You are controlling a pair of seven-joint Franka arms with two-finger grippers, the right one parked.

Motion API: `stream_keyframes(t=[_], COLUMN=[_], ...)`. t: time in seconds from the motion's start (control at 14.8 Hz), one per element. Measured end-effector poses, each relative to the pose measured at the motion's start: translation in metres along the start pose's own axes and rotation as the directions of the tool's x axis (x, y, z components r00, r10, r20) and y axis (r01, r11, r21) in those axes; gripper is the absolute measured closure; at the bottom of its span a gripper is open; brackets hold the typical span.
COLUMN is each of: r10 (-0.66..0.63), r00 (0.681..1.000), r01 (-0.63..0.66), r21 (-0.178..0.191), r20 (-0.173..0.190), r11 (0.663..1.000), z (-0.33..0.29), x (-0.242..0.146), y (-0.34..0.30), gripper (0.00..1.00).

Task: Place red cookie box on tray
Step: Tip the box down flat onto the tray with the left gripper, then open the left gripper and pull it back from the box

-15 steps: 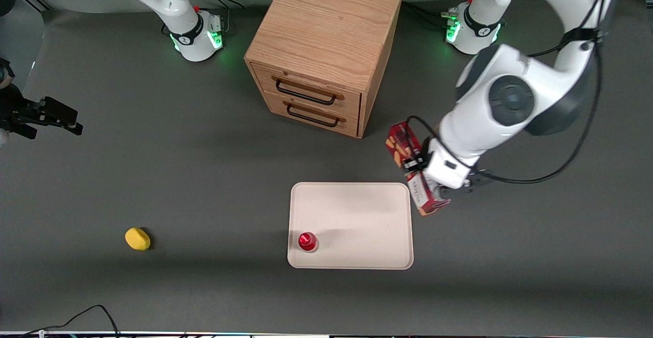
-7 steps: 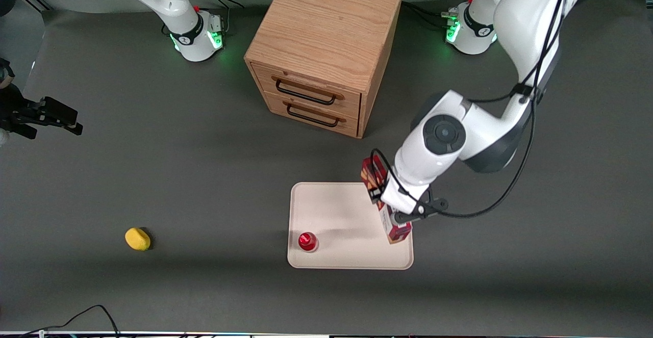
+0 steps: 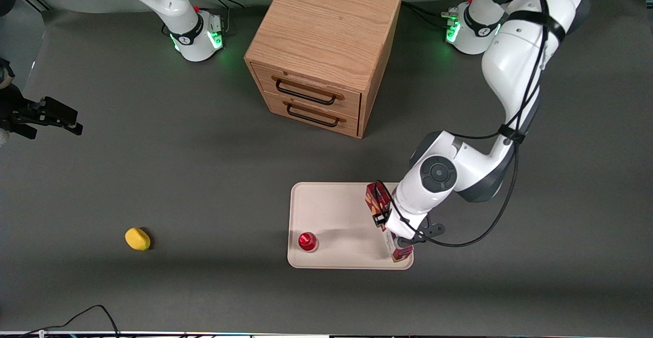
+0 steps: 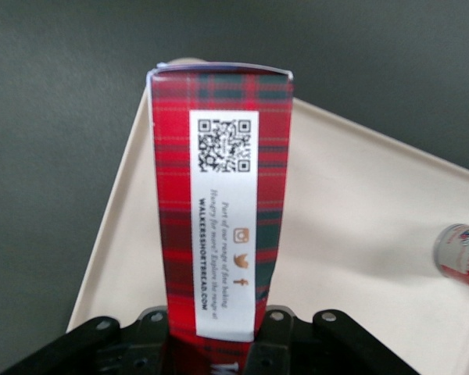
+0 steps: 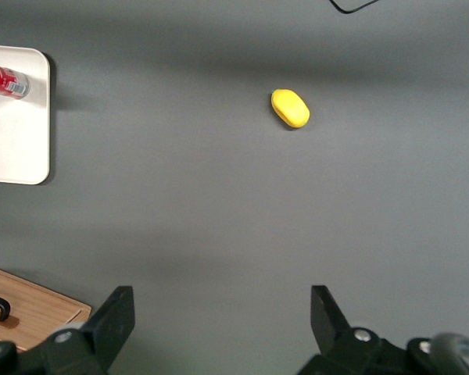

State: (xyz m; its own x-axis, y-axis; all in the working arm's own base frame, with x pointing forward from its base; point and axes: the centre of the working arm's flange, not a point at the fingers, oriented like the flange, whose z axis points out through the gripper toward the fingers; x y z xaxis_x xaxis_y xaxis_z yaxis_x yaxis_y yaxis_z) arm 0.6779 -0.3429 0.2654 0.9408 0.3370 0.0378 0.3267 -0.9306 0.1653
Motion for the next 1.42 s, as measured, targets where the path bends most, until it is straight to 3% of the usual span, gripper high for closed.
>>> stream_keyframes(t=[0.27, 0.88, 1.08, 1.42], r10=[0.0, -0.004, -0.006, -0.009], r00=[1.0, 1.0, 1.0, 1.0], r01=[0.0, 0.003, 0.006, 0.009], r21=[0.003, -0.027, -0.029, -0.008], r20=[0.002, -0.014, -0.02, -0.027], r11=[1.0, 1.0, 1.0, 1.0], z=[0.006, 0.032, 0.035, 0.04], x=[-0.006, -0.006, -0.004, 0.002], y=[0.004, 0.003, 0.001, -0.007], gripper=[0.75, 0.76, 0.72, 0.19])
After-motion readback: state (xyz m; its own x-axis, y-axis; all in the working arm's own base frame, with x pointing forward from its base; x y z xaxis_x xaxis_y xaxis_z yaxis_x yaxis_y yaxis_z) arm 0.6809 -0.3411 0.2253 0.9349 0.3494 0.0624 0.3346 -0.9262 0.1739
